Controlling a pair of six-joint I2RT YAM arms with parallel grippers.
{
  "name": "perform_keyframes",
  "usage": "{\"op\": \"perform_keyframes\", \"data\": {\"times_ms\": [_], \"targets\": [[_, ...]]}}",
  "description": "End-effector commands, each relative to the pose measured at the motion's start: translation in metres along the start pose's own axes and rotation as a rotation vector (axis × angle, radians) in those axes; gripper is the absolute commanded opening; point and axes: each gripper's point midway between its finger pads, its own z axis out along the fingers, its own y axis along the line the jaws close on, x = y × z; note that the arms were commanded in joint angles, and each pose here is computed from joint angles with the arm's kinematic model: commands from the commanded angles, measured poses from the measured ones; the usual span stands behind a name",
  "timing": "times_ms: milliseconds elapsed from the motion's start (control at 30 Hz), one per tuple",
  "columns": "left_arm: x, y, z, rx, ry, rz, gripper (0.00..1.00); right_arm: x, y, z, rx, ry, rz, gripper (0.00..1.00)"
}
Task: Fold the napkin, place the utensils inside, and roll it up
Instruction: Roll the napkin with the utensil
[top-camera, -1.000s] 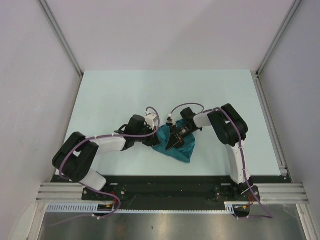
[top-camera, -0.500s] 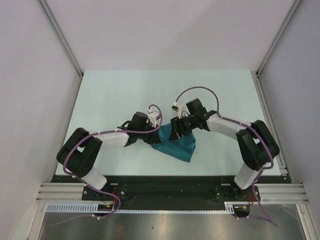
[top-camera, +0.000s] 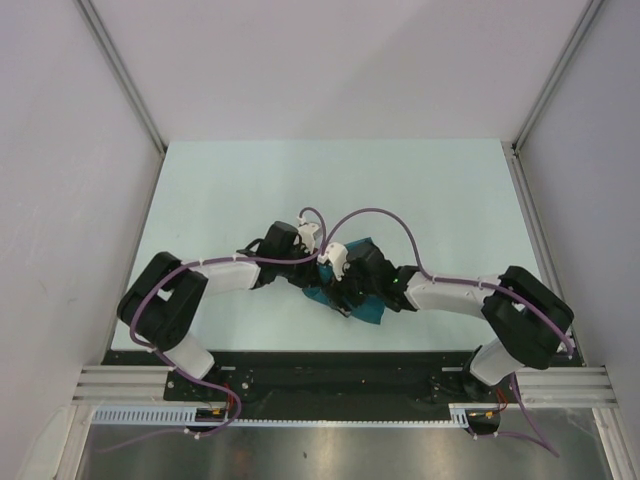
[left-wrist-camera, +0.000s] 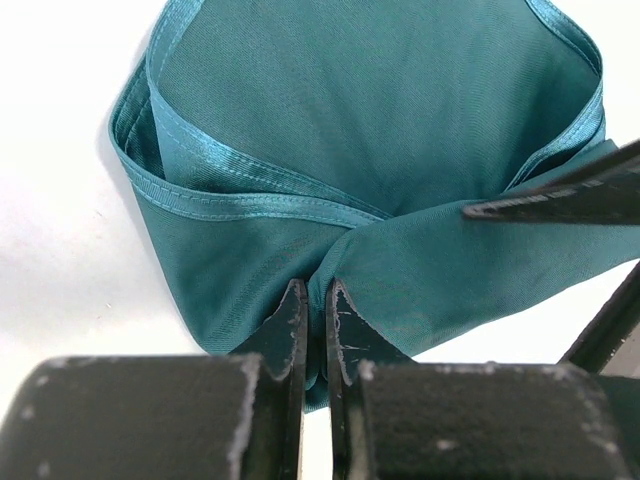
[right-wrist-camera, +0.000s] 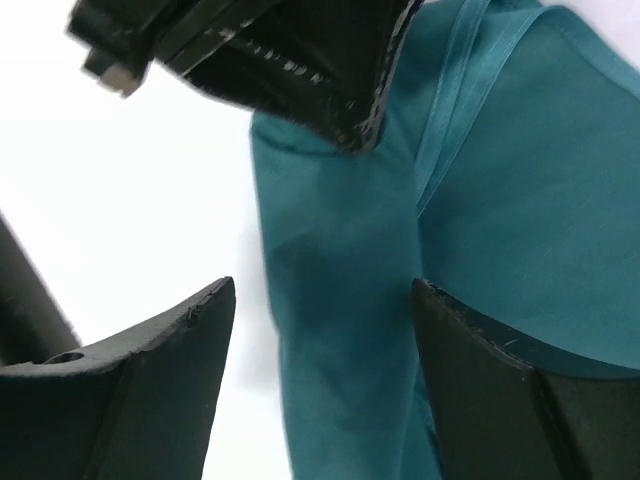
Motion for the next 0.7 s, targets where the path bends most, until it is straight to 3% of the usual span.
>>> {"op": "perform_keyframes", "data": {"times_ms": [0,167,233,267,300,333,433,467,500,533,567,667], "targets": [[0.021,0.002,0.0,0.001,0.086,-0.007,0.0,-0.021,-0.011,0.014,0.062,-0.055,-0.08,0.76],[0.017,-0.001,0.0,0.012,0.077,-0.01,0.0,-0.004,-0.006,0.024,0.023,0.033,-0.066,0.73],[0.016,-0.001,0.0,0.014,0.075,-0.015,0.0,0.006,-0.003,0.024,0.008,0.078,-0.053,0.67],[0.015,-0.001,0.0,0.013,0.07,-0.02,0.0,0.009,-0.002,0.024,0.004,0.09,-0.049,0.62],[0.012,0.0,-0.001,0.013,0.062,-0.025,0.0,0.013,0.0,0.023,-0.002,0.109,-0.038,0.5],[0.01,-0.001,-0.001,0.015,0.057,-0.028,0.03,0.014,0.001,0.022,-0.007,0.115,-0.031,0.44],[-0.002,-0.001,-0.005,0.017,0.023,-0.04,0.16,0.023,0.007,0.021,-0.049,0.151,0.002,0.3],[-0.007,-0.002,-0.008,0.018,0.007,-0.048,0.29,0.027,0.012,0.022,-0.083,0.165,0.02,0.28],[-0.018,-0.001,-0.009,0.017,-0.032,-0.045,0.34,0.028,0.012,0.021,-0.096,0.17,0.04,0.24],[-0.023,-0.001,-0.011,0.016,-0.049,-0.052,0.39,0.029,0.014,0.022,-0.116,0.176,0.065,0.22],[-0.027,-0.001,-0.014,0.015,-0.063,-0.055,0.5,0.03,0.02,0.02,-0.164,0.18,0.091,0.2],[-0.039,0.004,-0.026,-0.014,-0.118,-0.066,0.63,0.032,0.023,0.02,-0.255,0.188,0.174,0.17]]}}
